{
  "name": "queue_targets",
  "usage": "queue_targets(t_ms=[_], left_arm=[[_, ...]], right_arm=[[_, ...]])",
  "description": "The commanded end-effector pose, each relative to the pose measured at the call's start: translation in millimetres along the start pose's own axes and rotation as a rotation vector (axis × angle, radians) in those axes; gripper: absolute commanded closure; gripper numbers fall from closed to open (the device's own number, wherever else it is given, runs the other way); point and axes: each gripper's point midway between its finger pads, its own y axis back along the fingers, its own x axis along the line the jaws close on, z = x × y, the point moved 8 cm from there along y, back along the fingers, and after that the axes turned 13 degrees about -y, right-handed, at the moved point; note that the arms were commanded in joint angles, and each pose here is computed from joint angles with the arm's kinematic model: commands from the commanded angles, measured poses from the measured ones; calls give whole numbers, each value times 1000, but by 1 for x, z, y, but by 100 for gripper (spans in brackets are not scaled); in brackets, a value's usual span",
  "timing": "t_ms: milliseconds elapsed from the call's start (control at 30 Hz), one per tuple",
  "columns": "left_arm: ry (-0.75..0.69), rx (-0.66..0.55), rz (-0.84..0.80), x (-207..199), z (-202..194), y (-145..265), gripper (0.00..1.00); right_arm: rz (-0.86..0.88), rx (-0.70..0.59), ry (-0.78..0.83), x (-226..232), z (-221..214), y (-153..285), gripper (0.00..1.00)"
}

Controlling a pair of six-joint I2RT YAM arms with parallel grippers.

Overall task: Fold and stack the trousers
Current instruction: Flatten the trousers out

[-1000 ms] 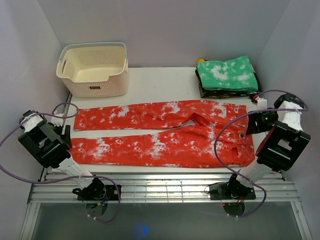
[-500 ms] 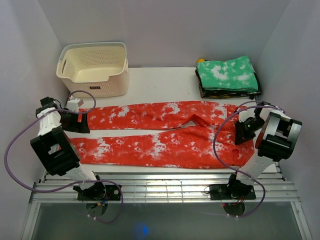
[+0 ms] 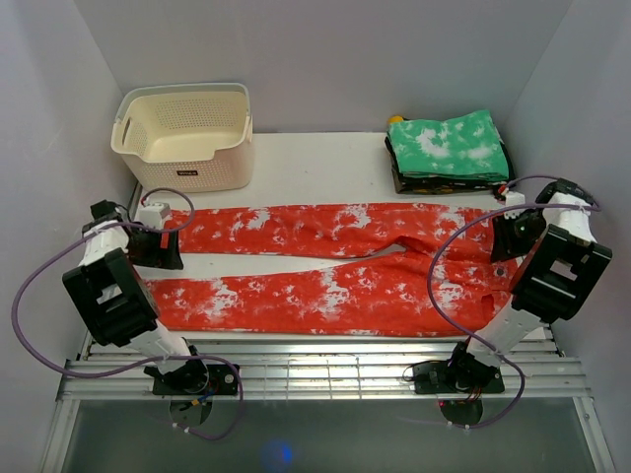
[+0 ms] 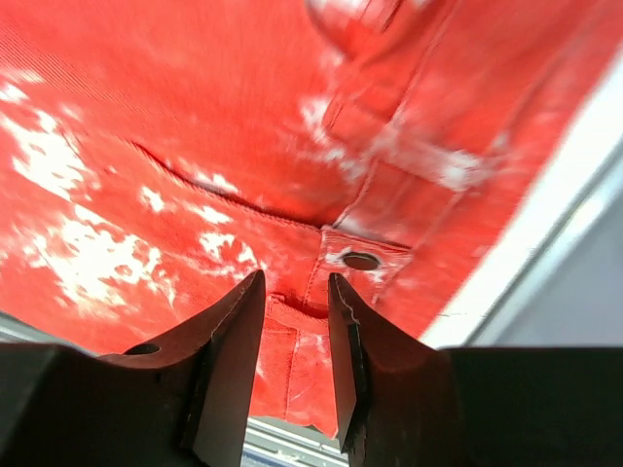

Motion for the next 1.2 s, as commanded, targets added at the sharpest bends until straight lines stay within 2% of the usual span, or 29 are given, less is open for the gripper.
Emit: queue_targets(t_ms=[0, 167, 367, 533, 700, 767, 833, 933, 1067, 1133, 1167], left_arm=[[54, -2, 6, 1, -3, -15, 7], [116, 17, 13, 8, -3, -23, 11], [131, -11, 33, 18, 14, -17, 8], [107, -43, 38, 24, 30, -16, 5], [118, -42, 41, 24, 31, -19, 2], [124, -37, 38, 22, 28, -21, 2], [127, -34, 39, 20, 25, -21, 2], [117, -31, 52, 18, 24, -19, 2], [108, -30, 57, 19, 23, -20, 2], [112, -33, 50, 19, 23, -21, 2], [114, -35, 47, 19, 24, -22, 2]], right_arm=[[-7, -56, -70, 15, 5, 28, 63], [-134, -52, -126, -1, -1, 16, 68], [-213, -50, -150, -23, -5, -3, 57], [-226, -36, -165, -31, -6, -16, 55], [-217, -18, -175, -36, -6, -25, 52], [-178, 0, -185, -36, -6, -33, 55], [-132, 26, -201, -34, -7, -38, 63], [-69, 10, -203, -29, -1, -37, 71], [-53, 22, -206, -27, -1, -34, 72], [-52, 23, -211, -27, -1, -32, 62], [-55, 21, -215, -28, -1, -32, 53]])
